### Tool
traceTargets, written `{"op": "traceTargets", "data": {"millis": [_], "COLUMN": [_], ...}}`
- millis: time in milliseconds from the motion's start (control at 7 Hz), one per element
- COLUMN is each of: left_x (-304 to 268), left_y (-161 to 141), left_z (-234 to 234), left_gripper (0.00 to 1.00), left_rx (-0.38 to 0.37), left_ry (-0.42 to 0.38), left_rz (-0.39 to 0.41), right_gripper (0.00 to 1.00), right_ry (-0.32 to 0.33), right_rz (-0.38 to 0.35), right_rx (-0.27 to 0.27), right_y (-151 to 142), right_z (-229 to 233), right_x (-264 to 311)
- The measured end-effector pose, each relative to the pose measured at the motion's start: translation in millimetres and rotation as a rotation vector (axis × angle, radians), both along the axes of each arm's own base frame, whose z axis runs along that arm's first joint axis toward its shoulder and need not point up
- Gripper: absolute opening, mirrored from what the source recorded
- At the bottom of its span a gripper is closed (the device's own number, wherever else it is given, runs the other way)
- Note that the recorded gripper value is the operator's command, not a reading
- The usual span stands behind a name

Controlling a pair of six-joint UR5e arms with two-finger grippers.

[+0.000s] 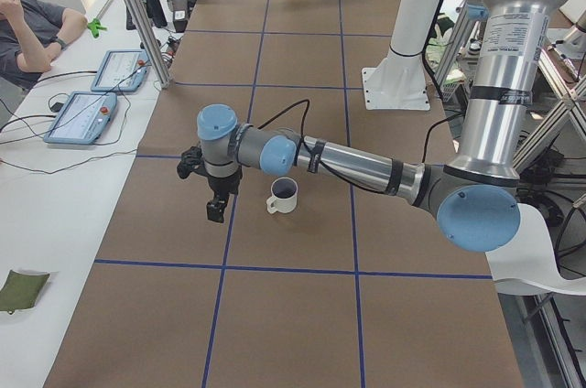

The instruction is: Left arm hands cup to right arm to dump lemon

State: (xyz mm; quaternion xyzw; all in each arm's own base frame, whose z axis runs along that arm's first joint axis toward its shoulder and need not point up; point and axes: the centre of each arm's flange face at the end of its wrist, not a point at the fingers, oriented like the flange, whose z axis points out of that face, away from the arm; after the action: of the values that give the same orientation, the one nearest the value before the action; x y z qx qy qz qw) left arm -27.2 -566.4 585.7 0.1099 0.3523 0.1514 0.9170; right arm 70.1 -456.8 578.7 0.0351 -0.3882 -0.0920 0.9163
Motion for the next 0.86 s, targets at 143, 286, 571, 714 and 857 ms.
{"op": "traceTargets", "data": {"millis": [143, 286, 571, 714, 857], "left_x": [-25.5, -38.9, -46.9, -48.2, -48.4], "left_y": [2.3, 7.3, 13.9, 15.9, 20.9], "left_z": [34.2, 66.5, 83.2, 66.7, 51.2], "left_gripper": [1.0, 1.0, 1.0, 1.0, 1.0], "left_rx": [0.016, 0.016, 0.023, 0.017, 0.006], "left_ry": [-0.006, -0.013, -0.016, -0.011, -0.005], "left_rz": [0.025, 0.03, -0.003, -0.055, -0.092], "right_gripper": [1.0, 1.0, 1.0, 1.0, 1.0], "right_ry": [0.001, 0.002, 0.006, 0.007, 0.018], "right_rz": [0.017, 0.032, 0.06, 0.082, 0.097], "right_rx": [0.005, 0.0, -0.02, -0.036, -0.049], "right_y": [7.9, 12.1, 12.9, 11.7, 11.3], "right_z": [16.9, 24.4, 26.8, 24.9, 25.3], "right_x": [3.5, 4.7, 5.5, 5.7, 6.5]}}
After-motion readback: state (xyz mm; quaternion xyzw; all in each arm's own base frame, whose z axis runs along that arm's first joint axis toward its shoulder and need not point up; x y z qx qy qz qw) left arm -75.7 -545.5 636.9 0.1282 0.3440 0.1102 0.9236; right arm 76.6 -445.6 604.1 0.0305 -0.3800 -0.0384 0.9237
